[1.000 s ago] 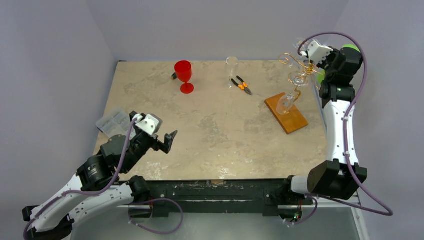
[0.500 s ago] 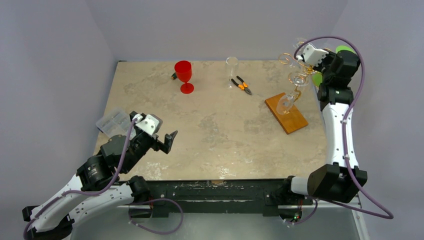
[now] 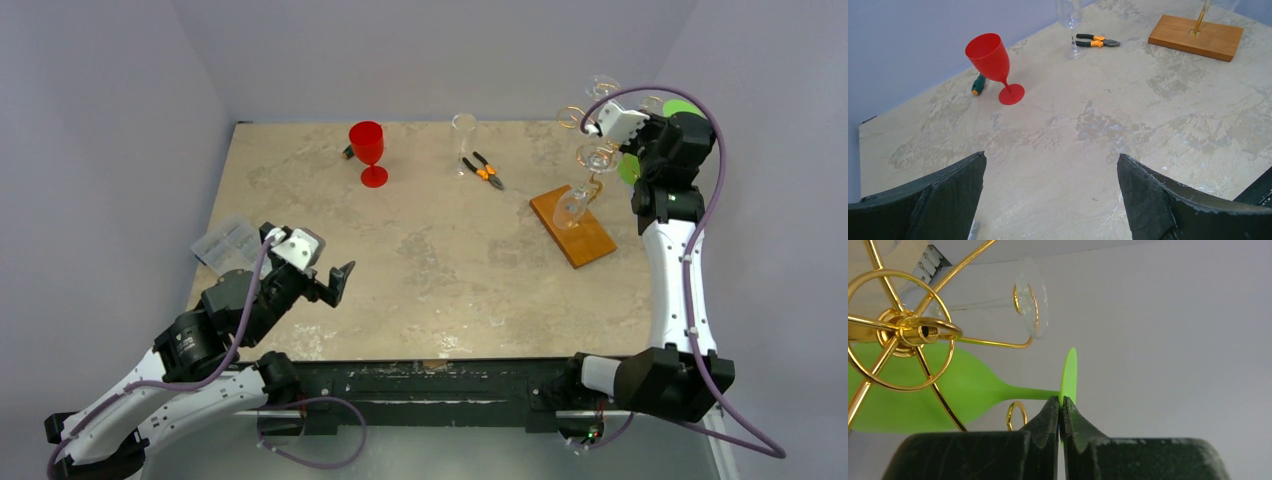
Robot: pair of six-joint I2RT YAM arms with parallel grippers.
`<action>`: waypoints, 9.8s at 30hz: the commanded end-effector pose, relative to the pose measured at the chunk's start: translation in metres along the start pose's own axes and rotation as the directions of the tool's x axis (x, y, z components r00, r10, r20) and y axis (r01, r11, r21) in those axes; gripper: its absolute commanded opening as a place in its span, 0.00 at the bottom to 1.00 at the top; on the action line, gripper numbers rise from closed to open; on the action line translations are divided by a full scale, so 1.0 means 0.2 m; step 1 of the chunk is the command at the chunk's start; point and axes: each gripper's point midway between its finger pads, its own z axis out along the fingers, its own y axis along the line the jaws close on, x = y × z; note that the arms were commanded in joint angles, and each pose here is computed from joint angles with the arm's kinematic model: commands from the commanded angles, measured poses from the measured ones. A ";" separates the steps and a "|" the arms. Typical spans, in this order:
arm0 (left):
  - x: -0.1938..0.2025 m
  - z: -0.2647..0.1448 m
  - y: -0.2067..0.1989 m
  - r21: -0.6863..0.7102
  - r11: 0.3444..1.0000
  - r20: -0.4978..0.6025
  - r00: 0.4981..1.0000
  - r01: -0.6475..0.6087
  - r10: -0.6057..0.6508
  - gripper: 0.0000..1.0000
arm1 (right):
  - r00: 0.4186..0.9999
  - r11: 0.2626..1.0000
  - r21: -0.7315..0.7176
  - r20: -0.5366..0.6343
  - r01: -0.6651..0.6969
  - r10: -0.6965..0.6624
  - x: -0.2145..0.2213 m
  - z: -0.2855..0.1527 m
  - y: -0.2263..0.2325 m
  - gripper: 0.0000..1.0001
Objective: Place the wine glass upside down on the wine glass rack
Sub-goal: Turn the wine glass upside down at the wine rack, then pick up the wine glass at the center of the board.
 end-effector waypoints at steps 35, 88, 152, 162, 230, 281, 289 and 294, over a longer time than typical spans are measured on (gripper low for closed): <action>-0.04 -0.01 0.01 0.004 1.000 0.045 0.999 0.002 -0.002 1.00 | 1.000 1.000 0.018 0.017 -0.002 0.002 -0.01 -0.20 -0.11 0.00; -0.03 0.00 0.01 0.000 1.000 0.041 0.999 -0.001 0.001 1.00 | 0.996 0.996 -0.065 0.071 -0.055 0.060 0.06 -0.07 -0.08 0.00; -0.03 0.00 0.01 0.001 1.000 0.041 0.999 0.000 0.000 1.00 | 0.990 0.981 -0.187 0.119 -0.046 0.070 -0.03 -0.08 0.10 0.20; -0.03 0.00 0.01 0.000 1.000 0.041 0.999 0.000 0.000 1.00 | 0.988 0.980 -0.191 0.132 -0.055 0.082 -0.06 -0.09 0.10 0.22; 0.05 0.07 0.08 -0.109 0.994 -0.034 0.999 -0.014 0.011 1.00 | 0.395 0.367 -0.930 0.325 -0.032 0.859 -0.77 -1.80 0.62 0.69; 0.01 1.12 0.72 -0.342 0.596 -0.253 0.539 0.727 -0.803 0.96 | 0.494 0.367 -0.928 0.293 -0.058 0.819 -0.62 -1.44 1.27 0.73; 0.12 1.24 0.81 -0.432 0.620 -0.320 0.532 0.655 -0.784 0.93 | 0.501 0.359 -0.930 0.277 -0.074 0.820 -0.62 -1.42 1.27 0.74; 0.12 1.30 0.87 -0.462 0.666 -0.320 0.590 0.586 -0.741 0.88 | 0.504 0.354 -0.932 0.269 -0.079 0.821 -0.62 -1.41 1.27 0.74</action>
